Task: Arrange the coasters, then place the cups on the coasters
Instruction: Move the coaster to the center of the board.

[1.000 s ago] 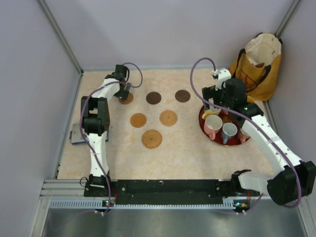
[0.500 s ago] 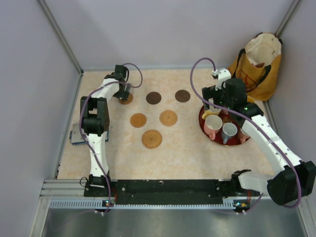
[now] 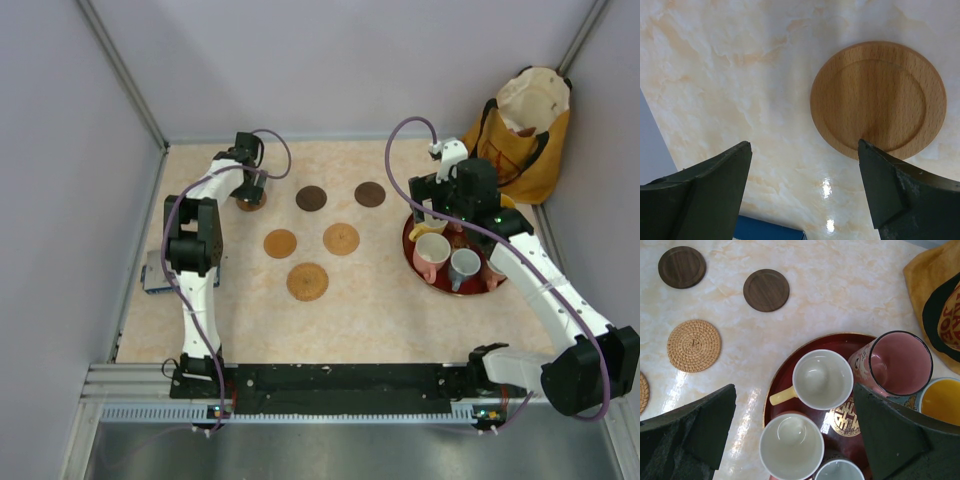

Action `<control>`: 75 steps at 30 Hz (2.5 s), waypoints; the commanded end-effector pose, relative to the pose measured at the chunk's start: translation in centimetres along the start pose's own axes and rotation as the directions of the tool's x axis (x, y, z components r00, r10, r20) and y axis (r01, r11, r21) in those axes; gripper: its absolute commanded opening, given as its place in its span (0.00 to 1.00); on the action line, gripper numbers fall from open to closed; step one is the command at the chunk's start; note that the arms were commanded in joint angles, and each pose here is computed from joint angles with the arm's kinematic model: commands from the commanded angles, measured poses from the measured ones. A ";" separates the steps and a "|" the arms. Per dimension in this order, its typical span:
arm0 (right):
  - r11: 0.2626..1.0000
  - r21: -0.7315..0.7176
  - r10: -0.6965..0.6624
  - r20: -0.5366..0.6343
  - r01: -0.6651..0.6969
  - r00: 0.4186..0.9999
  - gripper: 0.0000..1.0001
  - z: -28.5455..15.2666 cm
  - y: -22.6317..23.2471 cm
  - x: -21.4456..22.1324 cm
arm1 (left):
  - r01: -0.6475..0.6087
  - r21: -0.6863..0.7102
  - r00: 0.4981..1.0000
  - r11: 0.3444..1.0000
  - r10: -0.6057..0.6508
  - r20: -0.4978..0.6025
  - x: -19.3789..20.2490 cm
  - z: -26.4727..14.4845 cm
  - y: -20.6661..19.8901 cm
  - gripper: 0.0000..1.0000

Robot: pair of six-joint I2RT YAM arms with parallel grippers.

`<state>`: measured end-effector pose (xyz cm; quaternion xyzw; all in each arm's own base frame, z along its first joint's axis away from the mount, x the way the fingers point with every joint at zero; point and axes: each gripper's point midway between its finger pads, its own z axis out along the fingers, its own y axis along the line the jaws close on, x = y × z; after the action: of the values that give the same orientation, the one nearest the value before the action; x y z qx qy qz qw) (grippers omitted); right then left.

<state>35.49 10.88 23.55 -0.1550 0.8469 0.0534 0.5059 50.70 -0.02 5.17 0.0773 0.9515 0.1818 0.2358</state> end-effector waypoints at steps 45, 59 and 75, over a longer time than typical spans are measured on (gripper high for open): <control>1.000 0.002 -0.005 0.016 0.005 1.000 0.99 0.3 -0.4 -0.2 | -0.031 0.033 0.999 0.999 0.032 -0.007 0.0 -0.9 -1.8 0.91; 1.000 0.000 -0.005 0.008 0.005 1.000 0.99 0.5 -0.4 0.0 | -0.030 0.067 0.999 0.997 0.029 0.016 -1.7 -0.5 -2.8 0.92; 1.000 0.003 -0.008 0.003 0.008 1.000 0.99 0.6 -0.5 0.1 | -0.035 0.090 0.998 0.995 0.030 0.054 -3.1 -0.9 -4.1 0.92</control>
<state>35.58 10.88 22.59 -0.1600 0.8515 0.0513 0.4968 51.77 -4.32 5.10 0.1140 0.9531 0.1450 0.2401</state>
